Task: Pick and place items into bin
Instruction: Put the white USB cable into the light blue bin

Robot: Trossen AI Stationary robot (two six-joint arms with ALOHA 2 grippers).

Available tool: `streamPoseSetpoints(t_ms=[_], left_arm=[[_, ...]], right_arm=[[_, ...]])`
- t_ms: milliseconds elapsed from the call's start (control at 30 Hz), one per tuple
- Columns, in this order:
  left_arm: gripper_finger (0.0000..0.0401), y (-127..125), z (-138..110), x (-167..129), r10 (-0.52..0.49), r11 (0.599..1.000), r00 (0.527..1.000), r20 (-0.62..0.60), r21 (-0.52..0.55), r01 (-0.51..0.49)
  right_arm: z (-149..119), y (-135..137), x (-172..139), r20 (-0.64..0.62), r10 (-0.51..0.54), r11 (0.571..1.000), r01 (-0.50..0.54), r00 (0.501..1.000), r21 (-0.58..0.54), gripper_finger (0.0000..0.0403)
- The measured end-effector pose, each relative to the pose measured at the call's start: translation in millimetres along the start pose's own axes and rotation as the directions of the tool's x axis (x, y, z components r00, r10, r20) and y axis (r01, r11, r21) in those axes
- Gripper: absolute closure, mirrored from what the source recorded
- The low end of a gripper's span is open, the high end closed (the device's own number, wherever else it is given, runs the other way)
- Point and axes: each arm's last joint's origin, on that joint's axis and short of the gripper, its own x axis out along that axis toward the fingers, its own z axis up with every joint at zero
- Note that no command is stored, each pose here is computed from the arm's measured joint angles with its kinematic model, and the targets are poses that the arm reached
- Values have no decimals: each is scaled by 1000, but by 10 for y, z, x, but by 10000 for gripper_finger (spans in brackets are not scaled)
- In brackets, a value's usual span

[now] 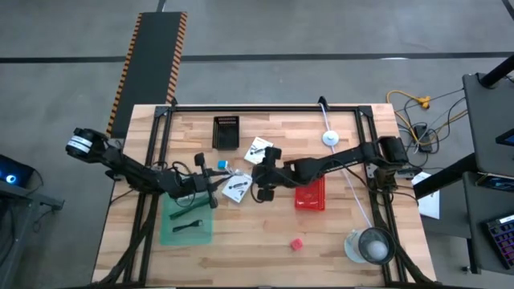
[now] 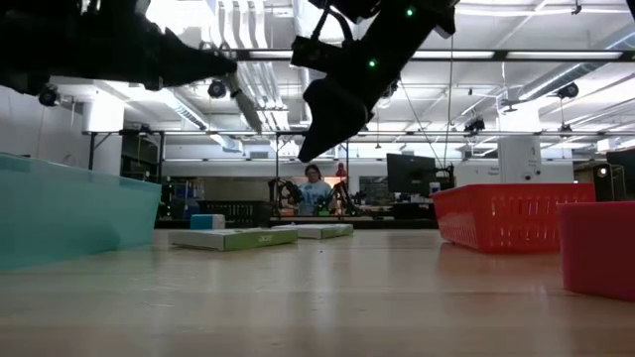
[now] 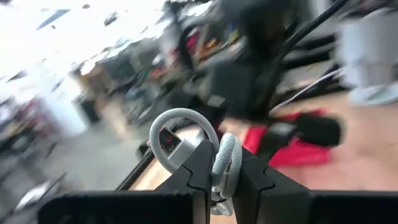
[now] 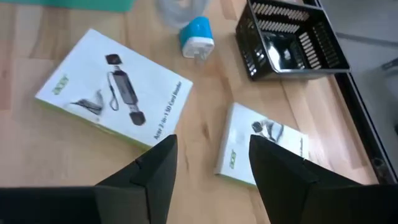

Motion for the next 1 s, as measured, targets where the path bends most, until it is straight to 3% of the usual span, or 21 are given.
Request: streamPoseSetpoints(t_ms=[100,267,567,800,867,1000], left_arm=[[386,28,17,3,48,998,994,-99,-32,-51],[386,49,208,48,7,991,966,-257,-125,-41],[386,67,675,103,-29,975,826,-564,-200,-101],[386,21,895,149,-143,973,676,-723,-227,-37],[386,27,943,147,-154,973,617,-772,-227,-41],[386,30,994,104,-191,974,454,-871,-226,-25]], right_arm=[[0,-62,31,-3,-12,1000,12,1000,11,224],[-7,-128,64,-12,-24,1000,24,1000,-13,232],[-69,-179,-6,-84,-27,997,20,996,-81,244],[-97,-180,-9,-112,-28,995,17,993,-99,247],[-97,-180,-9,-112,-27,994,15,993,-107,246],[-99,-177,-11,-113,-26,994,14,993,-110,248]])
